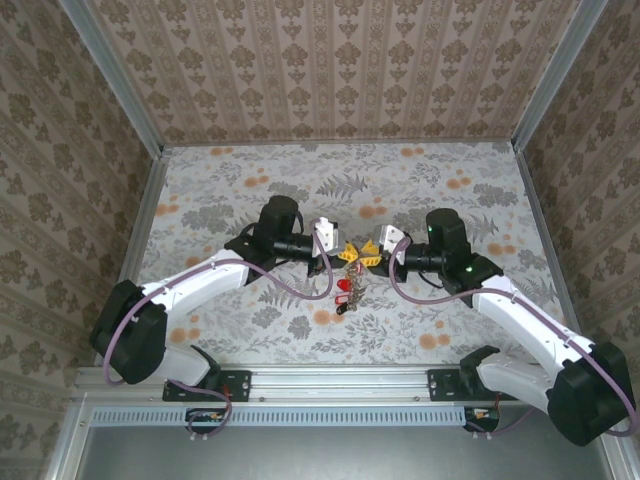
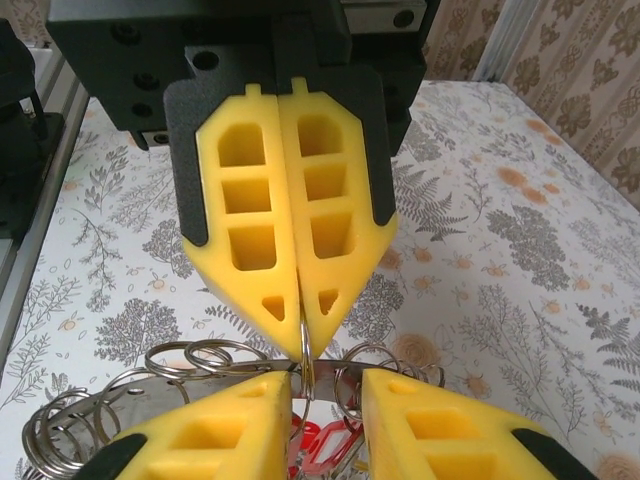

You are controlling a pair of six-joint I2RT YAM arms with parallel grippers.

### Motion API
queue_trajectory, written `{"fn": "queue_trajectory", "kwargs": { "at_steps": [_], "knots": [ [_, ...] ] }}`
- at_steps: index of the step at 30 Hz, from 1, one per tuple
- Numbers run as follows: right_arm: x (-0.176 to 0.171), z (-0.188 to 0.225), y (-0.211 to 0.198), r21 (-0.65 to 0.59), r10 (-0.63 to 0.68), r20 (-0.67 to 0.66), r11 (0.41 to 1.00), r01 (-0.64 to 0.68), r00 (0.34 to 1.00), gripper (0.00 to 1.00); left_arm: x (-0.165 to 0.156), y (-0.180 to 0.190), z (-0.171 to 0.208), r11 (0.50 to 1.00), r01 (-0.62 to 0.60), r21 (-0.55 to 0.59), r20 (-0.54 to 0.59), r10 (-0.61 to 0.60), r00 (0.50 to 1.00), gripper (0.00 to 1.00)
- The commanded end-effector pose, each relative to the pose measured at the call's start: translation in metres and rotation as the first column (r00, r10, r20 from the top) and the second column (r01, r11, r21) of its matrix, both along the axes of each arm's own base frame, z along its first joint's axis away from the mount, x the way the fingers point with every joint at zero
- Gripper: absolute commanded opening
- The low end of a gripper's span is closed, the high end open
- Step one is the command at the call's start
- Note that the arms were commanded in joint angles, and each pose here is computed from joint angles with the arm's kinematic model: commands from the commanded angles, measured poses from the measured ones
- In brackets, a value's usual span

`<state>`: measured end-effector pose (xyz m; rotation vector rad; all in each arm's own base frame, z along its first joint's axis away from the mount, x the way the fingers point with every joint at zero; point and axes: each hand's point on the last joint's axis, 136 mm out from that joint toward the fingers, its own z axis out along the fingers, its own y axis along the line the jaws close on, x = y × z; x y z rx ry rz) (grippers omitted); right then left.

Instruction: Put the keys on the keyring

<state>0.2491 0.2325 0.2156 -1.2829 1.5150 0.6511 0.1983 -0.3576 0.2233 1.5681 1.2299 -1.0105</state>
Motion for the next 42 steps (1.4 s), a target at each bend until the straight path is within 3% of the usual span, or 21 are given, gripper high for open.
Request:
{"fn": "queue_trajectory", "kwargs": {
  "at_steps": [1, 7, 12, 14, 21, 42],
  "knots": [
    [-0.003, 0.008, 0.007, 0.027, 0.045, 0.012, 0.999, -0.046, 0.999, 0.24, -0.006, -0.005, 0.034, 0.996, 0.052, -0.068, 0.054, -0.049, 0.997, 0.0],
    [-0.001, 0.007, 0.008, 0.03, 0.038, 0.007, 0.999, -0.039, 0.999, 0.14, -0.008, -0.005, 0.034, 0.996, 0.059, -0.063, 0.05, -0.056, 0.997, 0.0],
    [0.0, 0.004, 0.008, 0.028, 0.035, -0.006, 0.999, -0.034, 0.999, 0.14, -0.009, -0.005, 0.035, 0.996, 0.067, -0.065, 0.047, -0.064, 0.997, 0.0],
    [-0.001, 0.005, 0.009, 0.032, 0.038, -0.007, 0.999, -0.037, 0.999, 0.08, -0.009, -0.006, 0.034, 0.996, 0.07, -0.059, 0.042, -0.068, 0.997, 0.0],
    [0.003, 0.007, 0.005, 0.011, 0.003, 0.007, 1.0, -0.003, 1.0, 0.0, -0.009, -0.004, 0.025, 0.998, 0.06, -0.003, 0.049, -0.06, 0.997, 0.01],
    [0.002, 0.006, 0.005, -0.016, -0.008, 0.015, 1.0, 0.008, 1.0, 0.0, -0.006, -0.003, 0.019, 0.998, 0.047, 0.038, 0.054, -0.049, 0.997, 0.0]
  ]
}}
